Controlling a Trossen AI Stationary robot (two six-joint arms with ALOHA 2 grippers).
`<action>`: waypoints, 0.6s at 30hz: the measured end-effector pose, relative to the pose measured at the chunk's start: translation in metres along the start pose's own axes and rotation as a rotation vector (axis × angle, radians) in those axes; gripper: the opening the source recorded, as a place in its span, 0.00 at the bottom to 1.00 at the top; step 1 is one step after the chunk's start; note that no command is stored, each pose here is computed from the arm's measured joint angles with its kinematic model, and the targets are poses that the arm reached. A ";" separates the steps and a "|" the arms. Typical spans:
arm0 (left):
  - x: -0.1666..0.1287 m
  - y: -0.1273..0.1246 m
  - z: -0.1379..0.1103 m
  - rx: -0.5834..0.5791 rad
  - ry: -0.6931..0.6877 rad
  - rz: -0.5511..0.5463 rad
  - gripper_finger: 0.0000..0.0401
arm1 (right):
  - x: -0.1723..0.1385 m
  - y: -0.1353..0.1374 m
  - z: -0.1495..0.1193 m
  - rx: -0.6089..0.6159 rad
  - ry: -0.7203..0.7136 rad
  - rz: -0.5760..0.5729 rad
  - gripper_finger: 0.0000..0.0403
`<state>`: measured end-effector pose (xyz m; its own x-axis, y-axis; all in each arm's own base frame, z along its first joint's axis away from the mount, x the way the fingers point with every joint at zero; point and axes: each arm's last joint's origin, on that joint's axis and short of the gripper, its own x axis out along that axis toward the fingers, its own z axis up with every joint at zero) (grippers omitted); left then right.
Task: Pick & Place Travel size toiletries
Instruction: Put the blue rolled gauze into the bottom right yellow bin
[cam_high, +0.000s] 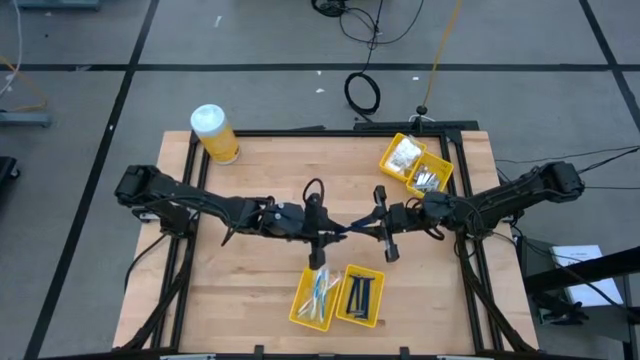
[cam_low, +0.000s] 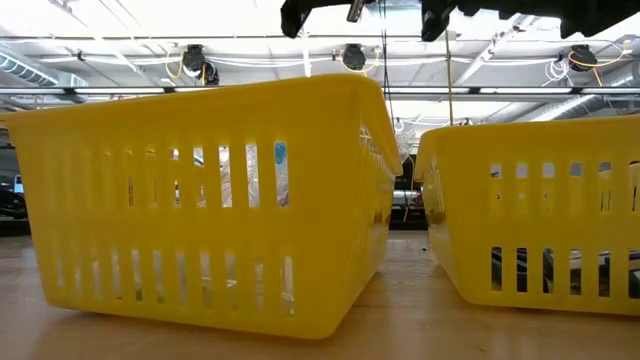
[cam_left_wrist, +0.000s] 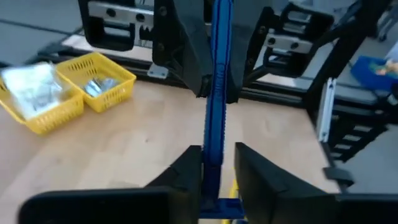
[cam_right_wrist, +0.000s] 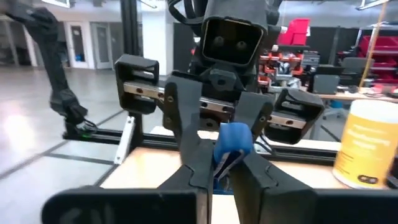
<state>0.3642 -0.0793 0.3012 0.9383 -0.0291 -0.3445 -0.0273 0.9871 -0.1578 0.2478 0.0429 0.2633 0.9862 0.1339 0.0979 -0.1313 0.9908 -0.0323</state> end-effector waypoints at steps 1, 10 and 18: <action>0.000 -0.002 0.000 -0.017 -0.006 -0.011 0.22 | 0.000 -0.001 -0.001 -0.001 0.013 -0.015 0.06; -0.003 -0.012 0.007 0.047 -0.124 0.098 0.53 | -0.001 -0.004 -0.014 0.058 0.139 -0.051 0.06; -0.007 -0.006 0.014 0.067 -0.158 0.157 0.70 | -0.004 0.004 -0.028 0.180 0.287 0.037 0.06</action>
<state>0.3621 -0.0831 0.3175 0.9668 0.1454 -0.2100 -0.1592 0.9859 -0.0505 0.2462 0.0457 0.2352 0.9654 0.1844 -0.1847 -0.1581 0.9762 0.1481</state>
